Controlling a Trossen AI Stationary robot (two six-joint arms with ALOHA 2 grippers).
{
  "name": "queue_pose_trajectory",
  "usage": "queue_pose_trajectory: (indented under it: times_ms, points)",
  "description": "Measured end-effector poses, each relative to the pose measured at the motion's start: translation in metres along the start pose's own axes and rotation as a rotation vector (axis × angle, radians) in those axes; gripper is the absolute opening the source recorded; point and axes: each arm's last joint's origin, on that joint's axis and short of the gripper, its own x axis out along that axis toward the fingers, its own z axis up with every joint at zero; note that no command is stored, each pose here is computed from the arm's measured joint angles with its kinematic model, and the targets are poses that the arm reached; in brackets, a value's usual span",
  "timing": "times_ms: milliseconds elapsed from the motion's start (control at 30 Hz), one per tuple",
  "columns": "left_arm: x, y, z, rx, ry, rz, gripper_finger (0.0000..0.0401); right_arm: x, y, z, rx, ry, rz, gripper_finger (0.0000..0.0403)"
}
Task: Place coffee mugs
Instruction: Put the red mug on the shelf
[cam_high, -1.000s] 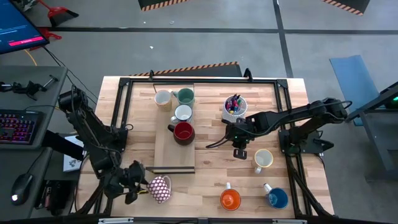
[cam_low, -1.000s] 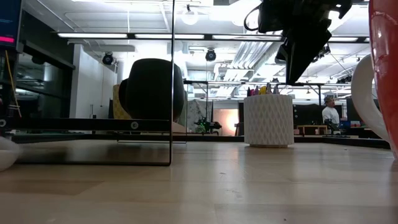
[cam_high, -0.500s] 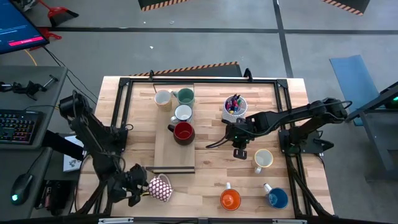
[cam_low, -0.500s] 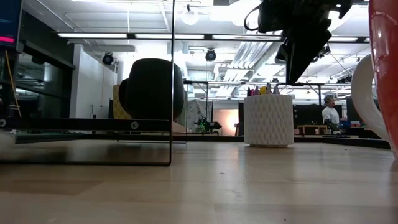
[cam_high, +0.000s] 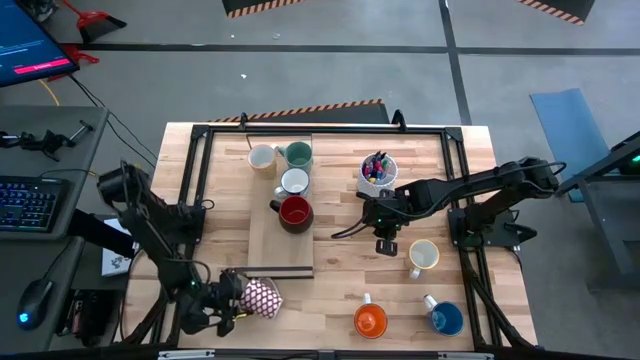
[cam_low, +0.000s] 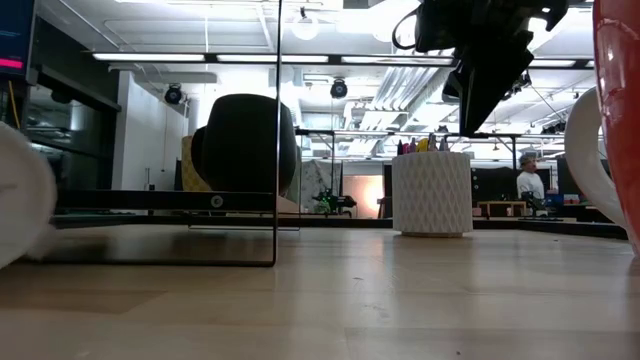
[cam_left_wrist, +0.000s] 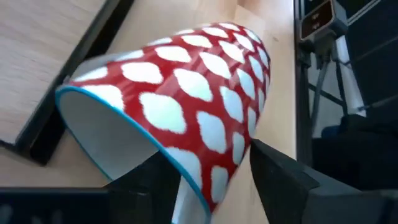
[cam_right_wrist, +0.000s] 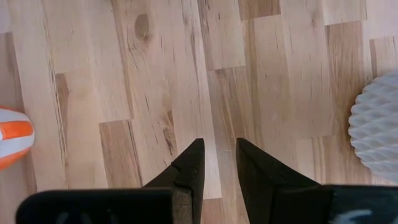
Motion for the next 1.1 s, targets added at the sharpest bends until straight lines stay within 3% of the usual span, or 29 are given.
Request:
queue_pose_trajectory:
  times_ms: [267,700,1100]
  points:
    - [0.002,-0.003,0.0,0.013,-0.013,-0.019,0.0017,0.0,0.0,0.0,-0.007,-0.001,-0.004,0.0071]
    - [-0.019,-0.018,-0.002,-0.056,0.126,-0.207,0.001,0.0,0.0,0.0,-0.007,-0.001,-0.004,0.0071]
    - [-0.071,0.004,0.023,-0.218,0.471,-0.149,0.001,0.0,0.0,0.0,-0.015,-0.001,-0.004,0.0071]
